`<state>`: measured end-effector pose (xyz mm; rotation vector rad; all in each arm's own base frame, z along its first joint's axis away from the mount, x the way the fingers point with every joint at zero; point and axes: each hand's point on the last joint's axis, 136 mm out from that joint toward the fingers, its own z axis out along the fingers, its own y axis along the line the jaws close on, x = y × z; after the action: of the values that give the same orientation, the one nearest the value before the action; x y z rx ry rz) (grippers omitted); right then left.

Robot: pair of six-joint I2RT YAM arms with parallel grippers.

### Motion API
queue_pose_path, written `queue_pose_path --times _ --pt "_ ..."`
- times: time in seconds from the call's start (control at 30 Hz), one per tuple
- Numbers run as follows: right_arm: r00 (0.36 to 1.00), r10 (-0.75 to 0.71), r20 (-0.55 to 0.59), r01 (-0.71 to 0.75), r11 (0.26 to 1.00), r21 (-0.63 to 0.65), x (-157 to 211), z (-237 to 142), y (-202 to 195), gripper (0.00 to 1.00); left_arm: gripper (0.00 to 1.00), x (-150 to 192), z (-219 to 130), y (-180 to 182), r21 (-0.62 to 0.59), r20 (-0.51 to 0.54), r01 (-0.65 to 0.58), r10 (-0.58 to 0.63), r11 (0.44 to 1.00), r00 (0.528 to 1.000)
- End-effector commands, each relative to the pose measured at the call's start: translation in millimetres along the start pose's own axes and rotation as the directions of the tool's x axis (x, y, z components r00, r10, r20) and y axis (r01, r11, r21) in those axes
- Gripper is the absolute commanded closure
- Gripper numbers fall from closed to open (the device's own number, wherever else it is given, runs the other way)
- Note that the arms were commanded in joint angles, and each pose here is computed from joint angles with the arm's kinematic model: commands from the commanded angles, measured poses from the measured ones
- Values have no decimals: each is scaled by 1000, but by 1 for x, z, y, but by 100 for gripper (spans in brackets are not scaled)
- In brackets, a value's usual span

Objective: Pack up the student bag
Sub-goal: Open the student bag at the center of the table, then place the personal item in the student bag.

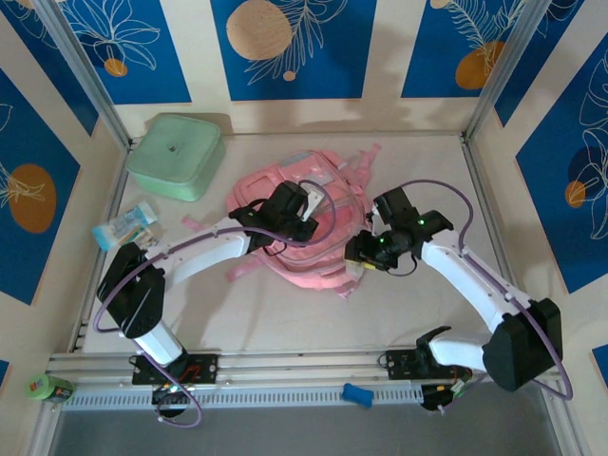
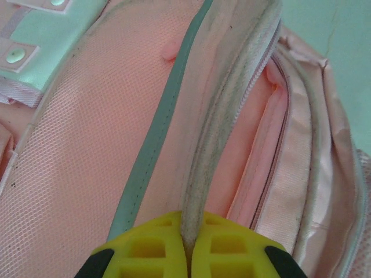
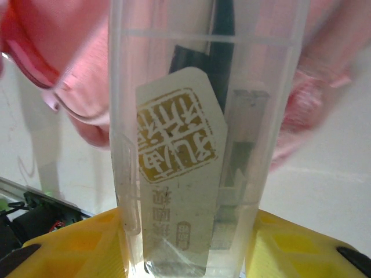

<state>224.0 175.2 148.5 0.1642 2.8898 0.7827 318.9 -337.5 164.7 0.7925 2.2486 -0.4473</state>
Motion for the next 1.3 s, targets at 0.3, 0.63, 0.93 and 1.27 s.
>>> queue_pose_path --times 0.3,0.63,0.93,1.27 --pt "998 17 56 -14 998 -58 -73 9 26 50 100 -71 -34 -41 200 229 276 -318 940 920" --pt "992 74 100 -60 989 -137 -95 22 38 37 100 -66 -32 -32 159 235 315 -346 936 908" --pt "991 130 44 -121 979 -166 -75 37 26 57 100 -64 -35 -33 164 224 308 -339 937 914" --pt "996 81 35 -69 963 -260 -97 63 62 74 100 -68 -36 -37 192 231 327 -366 926 902"
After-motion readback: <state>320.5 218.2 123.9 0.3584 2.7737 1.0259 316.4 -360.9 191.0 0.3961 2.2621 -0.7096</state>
